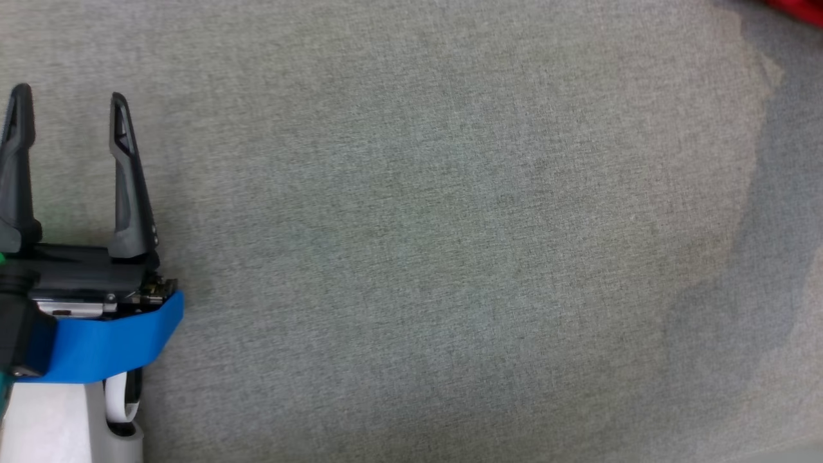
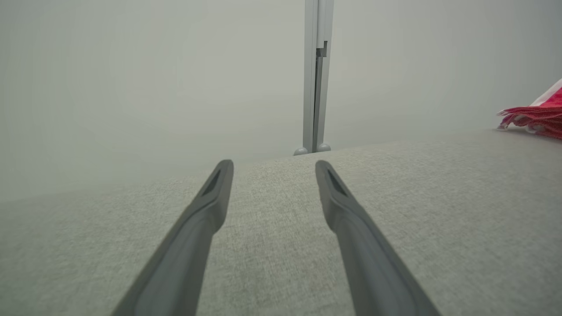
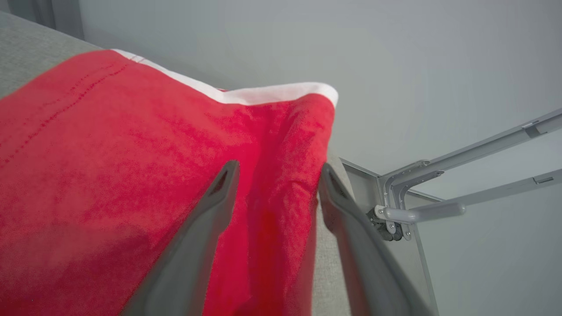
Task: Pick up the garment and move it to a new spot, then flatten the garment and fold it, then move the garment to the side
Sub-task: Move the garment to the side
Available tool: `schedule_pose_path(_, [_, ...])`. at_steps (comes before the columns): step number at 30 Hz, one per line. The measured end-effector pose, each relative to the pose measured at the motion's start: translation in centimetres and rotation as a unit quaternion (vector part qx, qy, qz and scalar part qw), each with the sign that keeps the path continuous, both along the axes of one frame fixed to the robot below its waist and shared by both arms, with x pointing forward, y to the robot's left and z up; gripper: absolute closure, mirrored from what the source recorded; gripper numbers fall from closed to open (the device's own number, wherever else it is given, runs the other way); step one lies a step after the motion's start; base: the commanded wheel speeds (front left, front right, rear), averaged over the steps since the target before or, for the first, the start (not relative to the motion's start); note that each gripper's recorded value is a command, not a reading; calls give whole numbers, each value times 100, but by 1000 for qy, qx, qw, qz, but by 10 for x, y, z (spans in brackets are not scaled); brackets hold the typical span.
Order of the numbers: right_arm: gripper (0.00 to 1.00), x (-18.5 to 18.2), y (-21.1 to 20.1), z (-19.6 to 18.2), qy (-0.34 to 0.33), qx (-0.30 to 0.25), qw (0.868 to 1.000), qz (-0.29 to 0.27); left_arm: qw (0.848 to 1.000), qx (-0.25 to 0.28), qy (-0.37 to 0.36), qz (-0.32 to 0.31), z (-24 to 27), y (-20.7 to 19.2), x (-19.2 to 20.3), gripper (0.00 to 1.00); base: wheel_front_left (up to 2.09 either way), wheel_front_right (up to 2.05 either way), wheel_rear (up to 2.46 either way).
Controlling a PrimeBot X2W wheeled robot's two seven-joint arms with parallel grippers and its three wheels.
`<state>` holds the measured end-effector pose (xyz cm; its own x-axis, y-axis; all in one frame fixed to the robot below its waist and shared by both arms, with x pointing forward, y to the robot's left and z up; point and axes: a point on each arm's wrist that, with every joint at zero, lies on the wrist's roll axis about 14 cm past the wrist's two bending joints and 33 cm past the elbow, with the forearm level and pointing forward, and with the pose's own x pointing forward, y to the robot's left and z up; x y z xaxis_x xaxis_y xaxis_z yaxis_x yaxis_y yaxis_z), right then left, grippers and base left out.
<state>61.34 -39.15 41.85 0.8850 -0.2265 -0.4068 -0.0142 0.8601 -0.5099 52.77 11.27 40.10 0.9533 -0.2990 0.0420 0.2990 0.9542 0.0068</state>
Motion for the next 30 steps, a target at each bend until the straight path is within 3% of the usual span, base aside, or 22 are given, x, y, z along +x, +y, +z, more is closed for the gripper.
schedule_pose_path(7, [0, 7, 10, 44, -64, 6, 998, 15, 1000, -3, -2, 24, 21, 13, -11, 0, 0, 0, 0])
schedule_pose_path(10, [0, 8, 41, 56, -93, 37, 994, 40, 999, -2, -5, 40, 36, 23, -21, 0, 0, 0, 0])
schedule_pose_path(14, [0, 5, 94, 90, -160, 87, 979, 94, 998, -2, -7, 66, 55, 39, -41, 0, 0, 0, 0])
schedule_pose_path(22, [0, -52, 189, 111, -218, 182, 943, 174, 994, -3, -1, 106, 76, 64, -86, 0, 0, 0, 0])
schedule_pose_path(30, [0, -117, 223, 90, -216, 258, 926, 172, 991, -9, 7, 132, 82, 80, -120, 0, 0, 0, 0])
